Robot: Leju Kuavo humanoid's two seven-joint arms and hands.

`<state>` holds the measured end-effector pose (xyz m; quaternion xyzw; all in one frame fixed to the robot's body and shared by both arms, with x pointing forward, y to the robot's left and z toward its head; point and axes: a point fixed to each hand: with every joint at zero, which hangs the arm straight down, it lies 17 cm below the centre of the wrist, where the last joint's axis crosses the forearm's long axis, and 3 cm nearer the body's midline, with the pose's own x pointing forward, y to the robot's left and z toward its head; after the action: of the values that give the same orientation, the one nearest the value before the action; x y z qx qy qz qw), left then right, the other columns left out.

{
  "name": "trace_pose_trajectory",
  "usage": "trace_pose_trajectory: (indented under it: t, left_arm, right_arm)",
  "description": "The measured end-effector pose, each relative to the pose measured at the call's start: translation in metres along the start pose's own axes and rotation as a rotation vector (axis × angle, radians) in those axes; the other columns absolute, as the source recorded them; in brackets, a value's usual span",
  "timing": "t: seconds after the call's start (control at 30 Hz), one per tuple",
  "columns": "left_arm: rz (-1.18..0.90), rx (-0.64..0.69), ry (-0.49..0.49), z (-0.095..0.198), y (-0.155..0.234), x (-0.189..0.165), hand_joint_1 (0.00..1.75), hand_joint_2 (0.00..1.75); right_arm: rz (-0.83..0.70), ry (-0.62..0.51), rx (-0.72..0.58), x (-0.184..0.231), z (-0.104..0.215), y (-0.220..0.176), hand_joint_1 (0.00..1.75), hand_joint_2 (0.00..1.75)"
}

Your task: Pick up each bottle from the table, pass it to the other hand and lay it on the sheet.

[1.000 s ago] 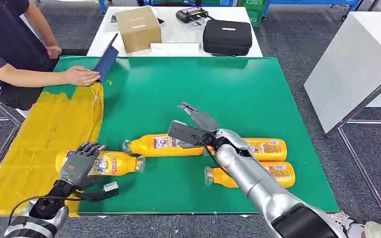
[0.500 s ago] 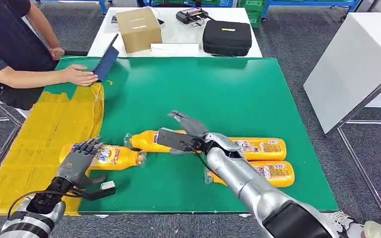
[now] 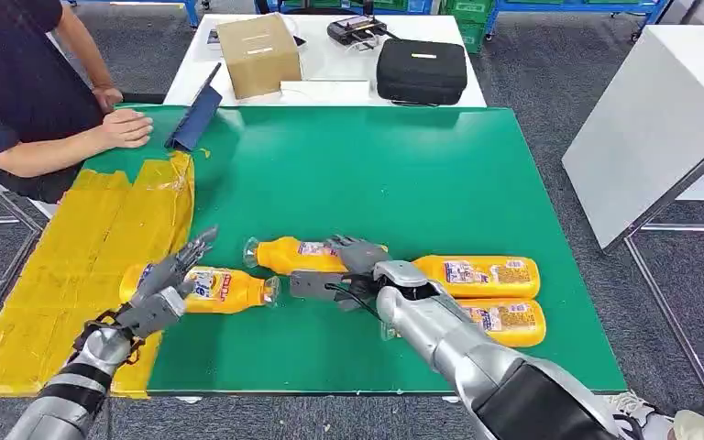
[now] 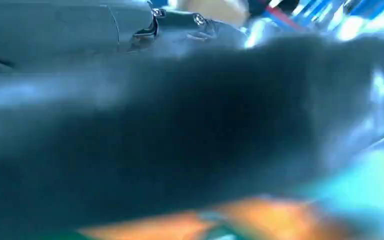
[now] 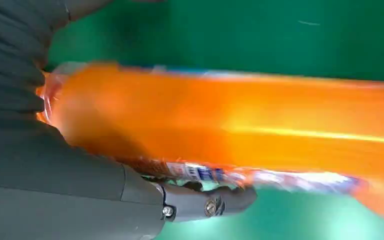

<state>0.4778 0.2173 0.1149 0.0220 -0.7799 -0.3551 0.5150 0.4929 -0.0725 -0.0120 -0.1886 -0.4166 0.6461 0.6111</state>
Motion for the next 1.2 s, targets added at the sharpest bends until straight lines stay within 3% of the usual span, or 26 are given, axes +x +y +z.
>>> trace_pose_trajectory:
  t: [0.03, 0.07, 0.1, 0.3, 0.6, 0.73, 0.87, 1.07, 1.1, 1.2]
  left_arm:
    - [0.074, 0.025, -0.030, -0.008, 0.005, 0.011, 0.00, 0.00]
    - [0.120, 0.042, -0.053, -0.015, 0.009, 0.020, 0.00, 0.00]
    - [0.150, 0.058, -0.071, -0.020, 0.011, 0.027, 0.00, 0.00]
    - [0.201, 0.083, -0.116, -0.032, 0.013, 0.045, 0.00, 0.00]
    - [0.235, 0.106, -0.135, -0.037, 0.015, 0.053, 0.00, 0.00]
    - [0.358, 0.148, -0.132, -0.022, 0.022, 0.052, 0.00, 0.00]
    - [0.460, 0.200, -0.118, 0.007, 0.026, 0.049, 0.00, 0.00]
    - [0.597, 0.261, -0.132, 0.030, 0.031, 0.057, 0.00, 0.00]
    - [0.606, 0.263, -0.134, 0.031, 0.029, 0.059, 0.00, 1.75]
    - [0.626, 0.268, -0.130, 0.035, 0.024, 0.064, 0.00, 1.75]
  right_arm:
    - [0.017, 0.038, 0.007, -0.011, 0.000, 0.004, 1.48, 1.75]
    - [0.039, 0.082, 0.011, -0.024, 0.000, 0.008, 1.71, 1.75]
    - [0.055, 0.115, 0.015, -0.034, 0.001, 0.011, 1.75, 1.75]
    - [0.094, 0.215, 0.011, -0.064, 0.004, 0.014, 1.75, 1.75]
    - [0.083, 0.230, -0.020, -0.077, 0.004, 0.010, 1.75, 1.75]
    - [-0.075, 0.057, -0.284, -0.047, 0.000, -0.028, 1.75, 1.75]
    - [-0.247, -0.110, -0.532, -0.026, 0.015, -0.064, 1.75, 1.75]
    - [-0.611, -0.383, -0.736, 0.025, 0.056, -0.114, 1.75, 1.75]
    - [-0.660, -0.407, -0.760, 0.028, 0.063, -0.123, 1.75, 1.75]
    - [-0.761, -0.482, -0.816, 0.035, 0.088, -0.145, 1.75, 1.75]
